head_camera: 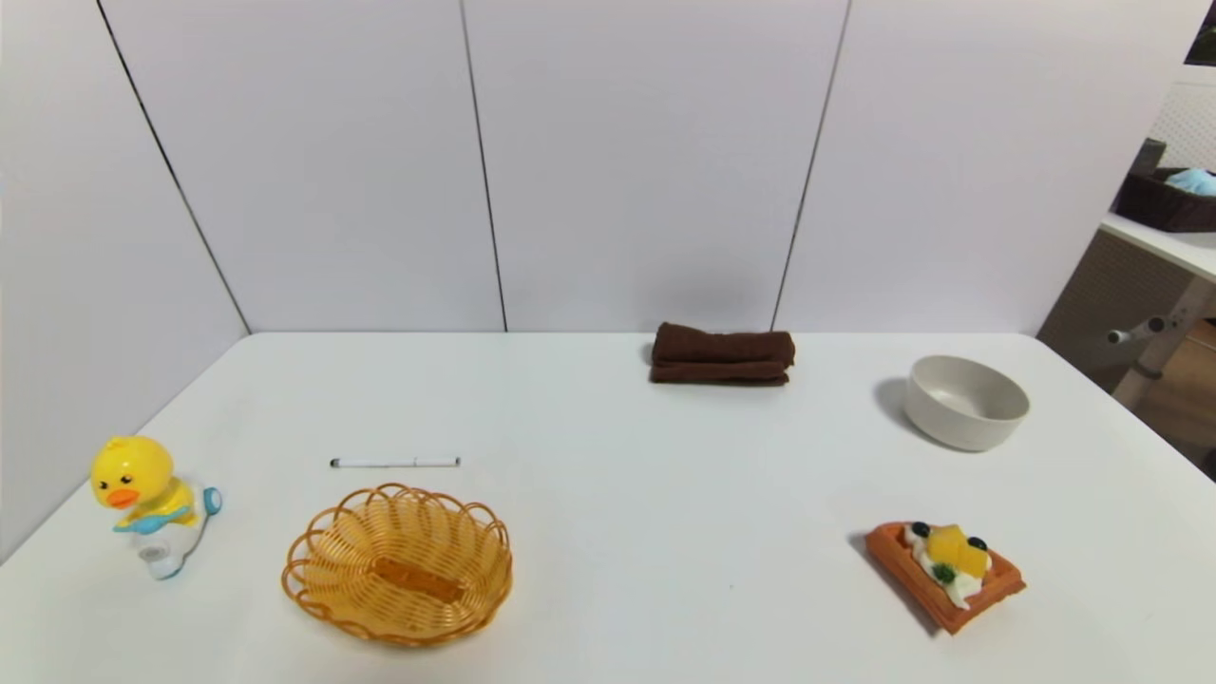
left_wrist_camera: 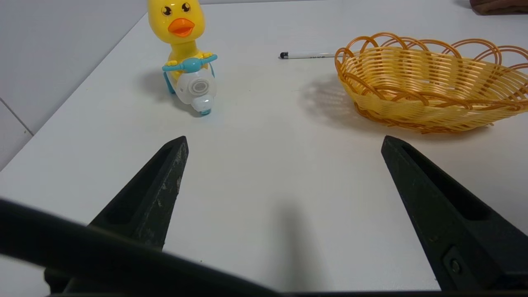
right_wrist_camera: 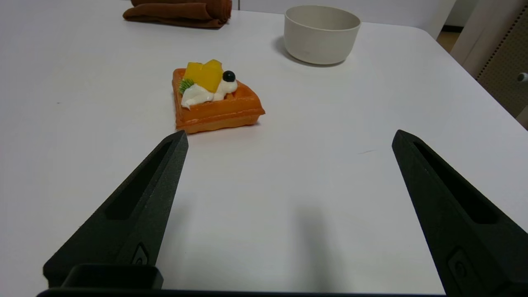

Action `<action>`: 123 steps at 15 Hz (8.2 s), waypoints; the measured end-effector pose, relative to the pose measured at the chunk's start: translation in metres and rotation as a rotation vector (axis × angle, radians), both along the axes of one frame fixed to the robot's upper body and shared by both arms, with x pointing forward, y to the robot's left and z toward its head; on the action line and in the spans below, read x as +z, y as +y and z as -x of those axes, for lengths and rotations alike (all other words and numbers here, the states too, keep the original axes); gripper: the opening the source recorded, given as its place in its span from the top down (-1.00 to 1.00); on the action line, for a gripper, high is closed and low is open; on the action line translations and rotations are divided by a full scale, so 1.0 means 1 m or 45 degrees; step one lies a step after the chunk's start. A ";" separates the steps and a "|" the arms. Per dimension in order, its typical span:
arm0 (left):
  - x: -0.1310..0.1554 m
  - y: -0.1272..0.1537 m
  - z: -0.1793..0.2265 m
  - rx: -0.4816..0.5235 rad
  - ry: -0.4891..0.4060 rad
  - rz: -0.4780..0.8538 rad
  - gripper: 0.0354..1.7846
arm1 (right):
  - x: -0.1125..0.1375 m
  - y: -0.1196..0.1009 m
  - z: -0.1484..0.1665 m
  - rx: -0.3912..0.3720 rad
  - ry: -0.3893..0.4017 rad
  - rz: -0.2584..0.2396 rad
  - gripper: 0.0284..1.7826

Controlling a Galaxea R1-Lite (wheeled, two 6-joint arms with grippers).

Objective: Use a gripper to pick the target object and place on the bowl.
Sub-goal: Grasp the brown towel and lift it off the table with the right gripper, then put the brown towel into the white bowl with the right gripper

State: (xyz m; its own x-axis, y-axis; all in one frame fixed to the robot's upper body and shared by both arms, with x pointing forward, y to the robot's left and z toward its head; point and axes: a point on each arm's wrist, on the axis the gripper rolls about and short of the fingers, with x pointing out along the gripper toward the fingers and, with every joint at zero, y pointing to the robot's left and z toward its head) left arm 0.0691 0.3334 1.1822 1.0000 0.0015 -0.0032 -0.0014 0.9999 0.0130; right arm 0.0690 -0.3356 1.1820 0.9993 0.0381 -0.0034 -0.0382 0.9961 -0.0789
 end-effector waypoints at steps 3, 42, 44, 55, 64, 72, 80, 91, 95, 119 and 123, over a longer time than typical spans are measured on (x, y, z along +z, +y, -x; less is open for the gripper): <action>0.000 0.000 0.000 -0.001 0.000 0.000 -0.89 | 0.000 0.000 0.000 0.002 0.001 0.001 -0.92; 0.000 0.000 0.000 0.000 0.000 -0.001 -0.89 | 0.126 0.076 -0.456 1.364 0.422 0.462 -0.92; 0.000 0.000 0.000 0.000 0.000 0.000 -0.89 | 0.106 0.076 -0.469 1.407 0.395 0.512 -0.92; 0.000 0.000 0.000 0.000 -0.001 0.000 -0.89 | 0.066 0.070 -0.489 1.412 0.428 0.568 -0.92; 0.000 0.000 0.000 0.001 -0.001 0.000 -0.89 | 0.064 0.071 -0.496 1.213 0.463 0.786 -0.92; 0.000 0.000 0.000 0.000 0.000 -0.001 -0.89 | 0.054 0.074 -0.498 1.210 0.506 0.786 -0.92; 0.000 0.000 0.000 0.000 0.000 0.000 -0.89 | 0.045 0.076 -0.500 1.220 0.533 0.768 -0.92; 0.000 0.000 0.000 0.000 0.000 0.000 -0.89 | 0.053 0.076 -0.498 1.216 0.521 0.769 0.59; 0.000 0.000 0.000 0.000 0.000 0.000 -0.89 | 0.059 0.075 -0.493 1.221 0.538 0.763 0.87; 0.000 0.000 0.000 0.000 -0.001 0.000 -0.89 | 0.200 -0.135 -0.351 0.568 0.628 0.618 0.87; 0.000 0.000 0.000 0.000 0.000 0.000 -0.89 | 0.189 -0.143 -0.351 0.586 0.654 0.662 0.87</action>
State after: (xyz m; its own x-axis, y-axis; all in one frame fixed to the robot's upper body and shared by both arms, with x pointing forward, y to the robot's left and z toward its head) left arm 0.0691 0.3334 1.1822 1.0000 0.0015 -0.0032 -0.0014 0.9999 0.0130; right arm 0.4202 -0.4789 1.3708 0.7547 0.3066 -0.5800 -0.5848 0.7151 -0.3830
